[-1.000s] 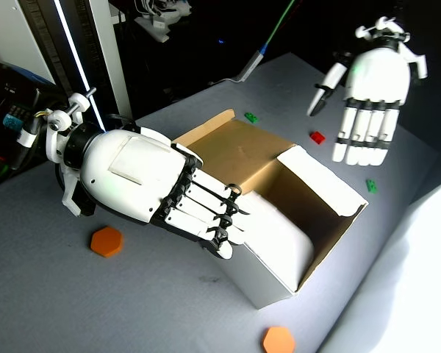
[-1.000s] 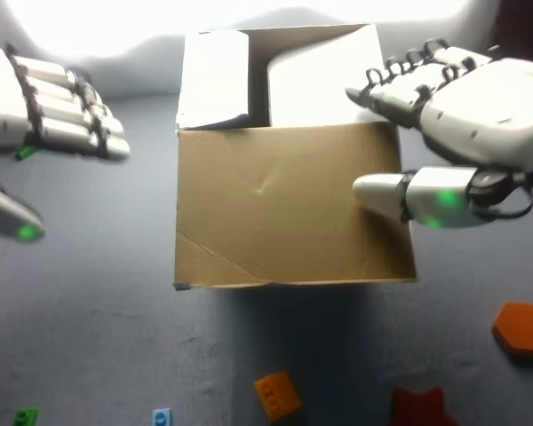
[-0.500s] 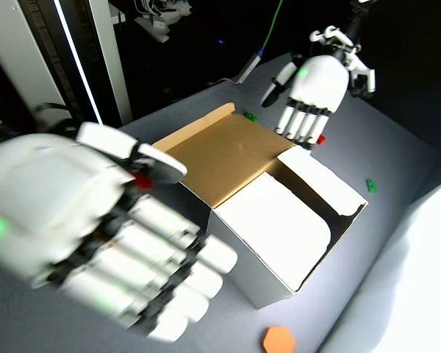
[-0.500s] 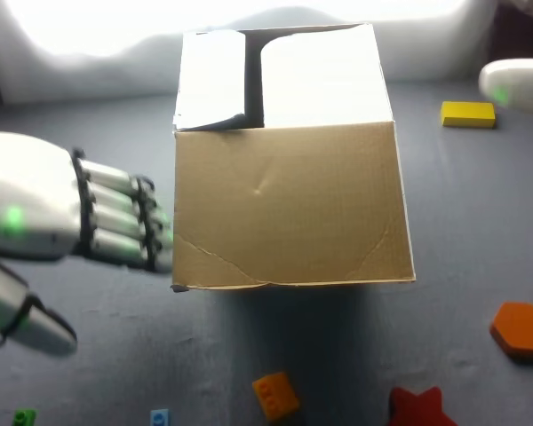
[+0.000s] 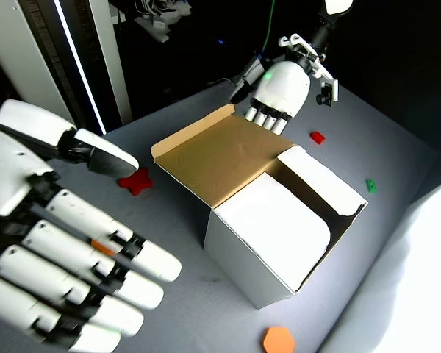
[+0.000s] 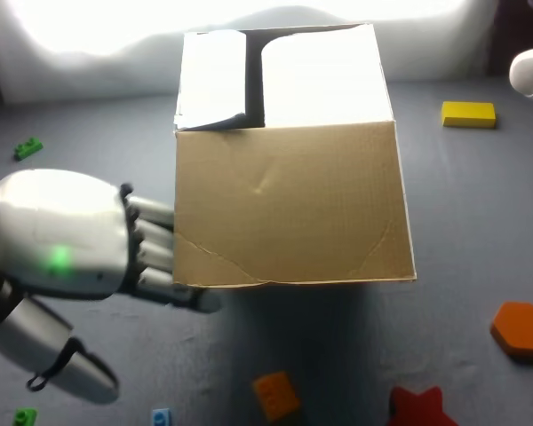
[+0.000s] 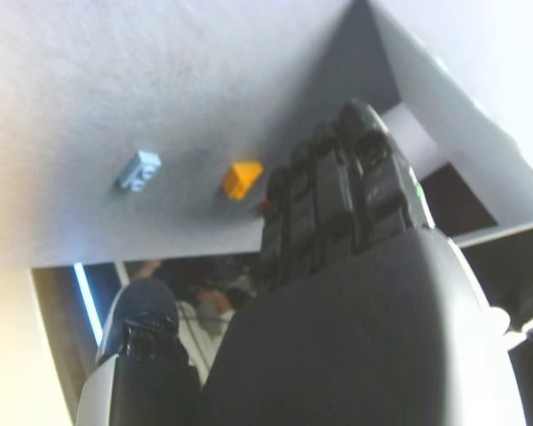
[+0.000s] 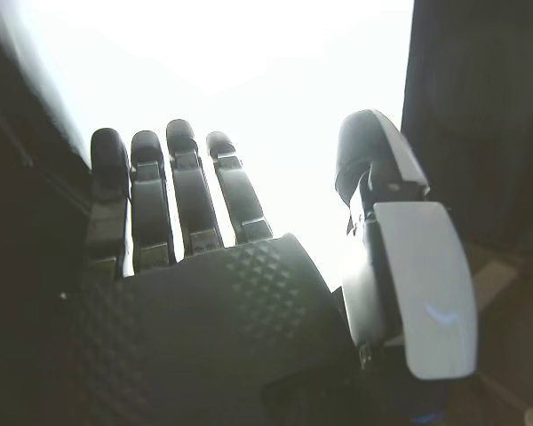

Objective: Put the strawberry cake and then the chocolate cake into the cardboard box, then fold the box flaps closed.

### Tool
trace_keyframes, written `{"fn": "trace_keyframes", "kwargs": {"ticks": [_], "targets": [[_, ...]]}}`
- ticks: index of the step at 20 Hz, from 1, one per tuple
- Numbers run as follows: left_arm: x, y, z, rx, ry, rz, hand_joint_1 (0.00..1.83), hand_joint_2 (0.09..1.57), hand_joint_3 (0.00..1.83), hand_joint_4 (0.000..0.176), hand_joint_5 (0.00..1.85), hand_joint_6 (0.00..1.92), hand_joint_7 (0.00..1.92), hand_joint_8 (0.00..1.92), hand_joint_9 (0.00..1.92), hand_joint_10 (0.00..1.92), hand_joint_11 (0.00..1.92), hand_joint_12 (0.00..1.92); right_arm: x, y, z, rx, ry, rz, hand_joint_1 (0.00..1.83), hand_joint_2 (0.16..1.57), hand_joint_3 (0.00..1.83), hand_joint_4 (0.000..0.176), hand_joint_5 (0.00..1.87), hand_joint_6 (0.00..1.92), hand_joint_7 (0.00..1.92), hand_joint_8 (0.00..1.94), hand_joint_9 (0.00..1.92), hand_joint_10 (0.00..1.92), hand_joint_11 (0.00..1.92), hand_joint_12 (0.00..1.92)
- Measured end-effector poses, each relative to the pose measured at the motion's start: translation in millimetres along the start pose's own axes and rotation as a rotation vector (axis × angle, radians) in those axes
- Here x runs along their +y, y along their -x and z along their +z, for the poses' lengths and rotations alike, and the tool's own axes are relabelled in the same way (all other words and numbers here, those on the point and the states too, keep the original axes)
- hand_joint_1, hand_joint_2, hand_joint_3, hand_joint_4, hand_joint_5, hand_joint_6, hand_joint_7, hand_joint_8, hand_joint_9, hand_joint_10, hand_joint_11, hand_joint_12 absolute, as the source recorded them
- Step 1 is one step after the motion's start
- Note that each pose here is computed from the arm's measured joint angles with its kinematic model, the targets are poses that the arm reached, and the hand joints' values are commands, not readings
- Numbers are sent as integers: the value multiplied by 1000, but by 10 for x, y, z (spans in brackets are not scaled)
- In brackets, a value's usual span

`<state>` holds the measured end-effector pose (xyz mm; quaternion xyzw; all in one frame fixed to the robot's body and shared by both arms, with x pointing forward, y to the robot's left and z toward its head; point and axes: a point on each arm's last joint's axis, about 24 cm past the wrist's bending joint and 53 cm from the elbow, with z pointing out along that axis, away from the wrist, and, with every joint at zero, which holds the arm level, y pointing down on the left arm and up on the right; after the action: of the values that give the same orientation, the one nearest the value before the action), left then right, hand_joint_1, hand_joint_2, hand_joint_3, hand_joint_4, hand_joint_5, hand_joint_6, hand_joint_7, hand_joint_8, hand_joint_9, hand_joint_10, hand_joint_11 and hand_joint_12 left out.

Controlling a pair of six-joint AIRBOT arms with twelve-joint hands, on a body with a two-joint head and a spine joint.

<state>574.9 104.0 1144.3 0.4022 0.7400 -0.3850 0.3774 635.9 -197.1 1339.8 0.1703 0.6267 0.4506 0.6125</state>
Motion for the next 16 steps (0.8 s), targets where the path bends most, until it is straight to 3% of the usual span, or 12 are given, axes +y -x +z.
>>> {"fn": "trace_keyframes", "kwargs": {"ticks": [2,4,10,13,16], "targets": [[-46,161,-24,-39,-10,-4,0,1190,5,0,180,5,194,5,194,8,0,628,0,1,0,0,0,0,0,1260,0,0,66,5,140,2,139,19,0,763],[-66,324,-102,-73,-14,-2,0,1197,1,0,109,0,150,0,151,0,0,518,0,14,0,-6,0,9,0,1237,0,0,73,8,151,1,128,11,0,694],[-104,969,-430,-221,-37,1,0,1206,4,0,119,5,156,7,161,6,0,565,2,69,-1,-29,1,19,0,1234,0,0,92,13,167,6,120,7,0,687],[-10,1259,-566,-291,-28,23,0,1205,0,0,152,8,139,2,149,1,0,565,1,92,-2,-39,1,25,0,1232,0,0,118,16,198,9,146,16,0,789],[198,1432,-485,-293,-7,53,0,1205,0,0,147,3,132,1,142,0,0,547,2,89,-2,-38,1,26,0,1233,0,0,116,14,177,0,136,11,0,806]]}}
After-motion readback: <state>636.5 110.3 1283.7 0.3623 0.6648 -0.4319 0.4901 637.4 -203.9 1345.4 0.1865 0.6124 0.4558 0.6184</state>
